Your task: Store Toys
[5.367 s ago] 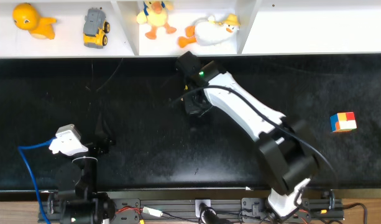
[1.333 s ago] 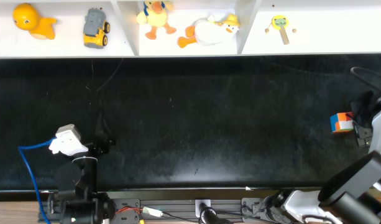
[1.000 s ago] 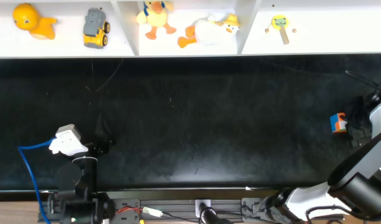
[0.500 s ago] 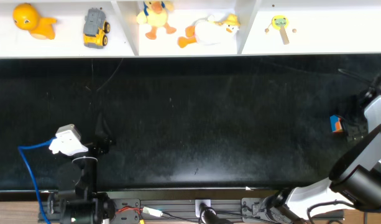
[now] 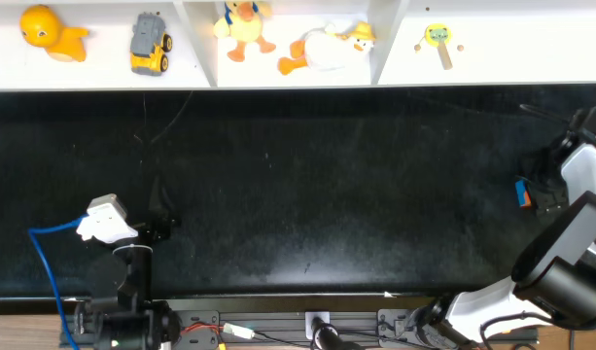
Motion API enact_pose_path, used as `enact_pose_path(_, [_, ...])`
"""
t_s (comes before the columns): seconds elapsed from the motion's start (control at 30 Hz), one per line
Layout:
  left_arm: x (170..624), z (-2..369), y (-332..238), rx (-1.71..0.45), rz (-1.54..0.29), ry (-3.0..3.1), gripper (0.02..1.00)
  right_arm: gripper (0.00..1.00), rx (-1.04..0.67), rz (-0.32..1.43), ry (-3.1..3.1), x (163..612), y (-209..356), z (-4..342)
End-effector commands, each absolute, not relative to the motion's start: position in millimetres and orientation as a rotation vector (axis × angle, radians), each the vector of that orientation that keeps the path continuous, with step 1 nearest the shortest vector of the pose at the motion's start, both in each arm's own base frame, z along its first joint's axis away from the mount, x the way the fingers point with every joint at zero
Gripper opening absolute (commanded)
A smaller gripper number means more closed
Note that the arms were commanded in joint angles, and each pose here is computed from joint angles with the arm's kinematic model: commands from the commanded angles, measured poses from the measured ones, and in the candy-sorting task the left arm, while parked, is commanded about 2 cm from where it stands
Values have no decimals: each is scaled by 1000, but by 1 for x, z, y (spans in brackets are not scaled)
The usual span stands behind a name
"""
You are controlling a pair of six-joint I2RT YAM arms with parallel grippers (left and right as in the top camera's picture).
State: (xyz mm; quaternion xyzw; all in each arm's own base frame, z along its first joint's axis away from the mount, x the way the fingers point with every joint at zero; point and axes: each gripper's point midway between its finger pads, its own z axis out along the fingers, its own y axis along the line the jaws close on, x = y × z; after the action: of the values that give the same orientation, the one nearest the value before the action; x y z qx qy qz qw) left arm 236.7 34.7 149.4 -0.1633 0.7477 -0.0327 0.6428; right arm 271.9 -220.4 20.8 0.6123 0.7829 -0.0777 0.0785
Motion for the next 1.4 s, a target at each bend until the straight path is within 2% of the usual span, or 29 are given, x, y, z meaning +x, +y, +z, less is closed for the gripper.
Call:
enact_pose_path(0.03, [237,151,34,-348,-64,1695,998,684,1844,-264,2379,266,-218,13])
enact_pose_path(0.23, [237,151,34,-348,-64,1695,998,562,1847,-268,2384,265,-217,13])
enact_pose_path(0.6, [237,151,34,-348,-63,1695,998,463,1809,-273,2407,269,-220,23])
enact_pose_path(0.77, [237,151,34,-348,-64,1695,998,371,1751,-273,2415,284,-230,52])
enact_pose_path(0.9, [237,151,34,-348,-63,1695,998,334,1656,-273,2414,302,-241,89])
enact_pose_path(0.97, [237,151,34,-348,-63,1695,998,272,1572,-275,2430,312,-244,110])
enact_pose_path(1.07, [237,151,34,-348,-64,1695,998,47,1413,-286,2464,327,-242,140])
enact_pose_path(1.2, [237,151,34,-348,-64,1695,996,45,1152,-255,2494,347,-224,168])
enact_pose_path(1.3, [237,151,34,-348,-63,1695,996,47,709,-135,2574,371,-196,183])
enact_pose_path(1.4, [237,151,34,-348,-63,1695,996,47,590,-74,2522,380,-185,201])
